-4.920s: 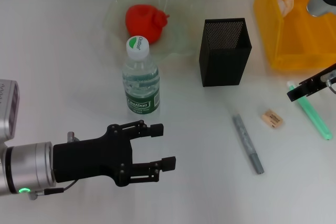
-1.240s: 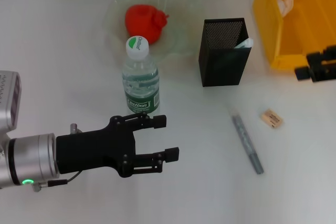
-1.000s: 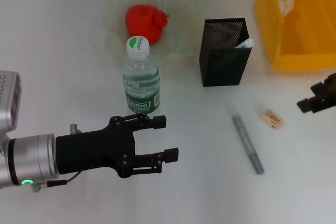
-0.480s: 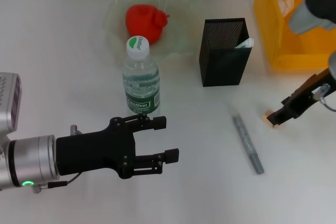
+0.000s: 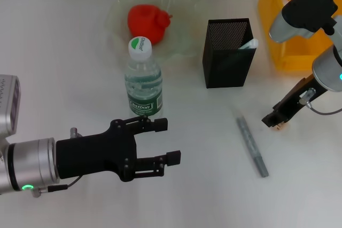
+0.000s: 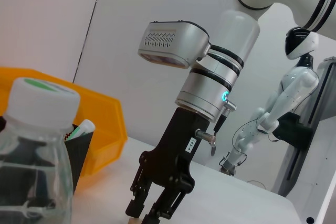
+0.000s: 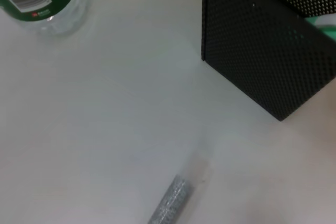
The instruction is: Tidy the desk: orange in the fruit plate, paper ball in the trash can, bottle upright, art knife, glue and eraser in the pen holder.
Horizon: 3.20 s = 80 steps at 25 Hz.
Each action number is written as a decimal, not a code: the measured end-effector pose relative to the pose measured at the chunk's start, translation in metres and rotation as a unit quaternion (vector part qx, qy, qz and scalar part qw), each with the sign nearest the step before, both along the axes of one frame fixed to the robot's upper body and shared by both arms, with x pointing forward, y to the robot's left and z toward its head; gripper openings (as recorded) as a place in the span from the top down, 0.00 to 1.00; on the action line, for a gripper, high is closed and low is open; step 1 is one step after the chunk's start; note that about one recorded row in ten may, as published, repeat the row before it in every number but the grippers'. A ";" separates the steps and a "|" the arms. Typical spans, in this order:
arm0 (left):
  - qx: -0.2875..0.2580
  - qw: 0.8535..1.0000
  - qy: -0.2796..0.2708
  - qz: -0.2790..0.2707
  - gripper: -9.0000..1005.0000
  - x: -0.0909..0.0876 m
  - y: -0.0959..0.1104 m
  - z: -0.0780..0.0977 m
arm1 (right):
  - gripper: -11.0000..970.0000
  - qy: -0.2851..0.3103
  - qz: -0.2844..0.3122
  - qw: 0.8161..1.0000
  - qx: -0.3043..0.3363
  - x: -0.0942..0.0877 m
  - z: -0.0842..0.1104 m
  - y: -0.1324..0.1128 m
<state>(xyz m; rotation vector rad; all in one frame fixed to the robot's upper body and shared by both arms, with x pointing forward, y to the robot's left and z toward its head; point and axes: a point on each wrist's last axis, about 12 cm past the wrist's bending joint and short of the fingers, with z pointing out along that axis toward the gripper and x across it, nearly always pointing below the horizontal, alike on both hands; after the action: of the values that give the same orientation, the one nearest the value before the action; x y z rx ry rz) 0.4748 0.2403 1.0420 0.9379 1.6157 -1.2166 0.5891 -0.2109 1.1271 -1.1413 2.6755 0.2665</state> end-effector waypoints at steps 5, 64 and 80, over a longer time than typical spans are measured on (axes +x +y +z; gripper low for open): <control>0.000 1.000 0.000 0.000 0.20 0.000 0.000 0.000 | 0.56 -0.001 -0.003 1.000 -0.001 0.001 0.000 0.000; -0.005 1.000 0.001 0.004 0.20 -0.001 0.001 -0.001 | 0.67 -0.143 -0.128 0.925 0.330 0.055 0.046 -0.016; -0.008 1.000 0.002 0.003 0.20 -0.002 0.001 -0.001 | 0.54 -0.006 -0.025 0.981 0.192 -0.001 0.067 -0.016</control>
<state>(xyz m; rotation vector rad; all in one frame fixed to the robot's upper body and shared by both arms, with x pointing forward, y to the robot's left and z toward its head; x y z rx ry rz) 0.4724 0.2412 1.0410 0.9209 1.6085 -1.2274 0.5879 -0.2267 1.1942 -0.9474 2.4854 0.7270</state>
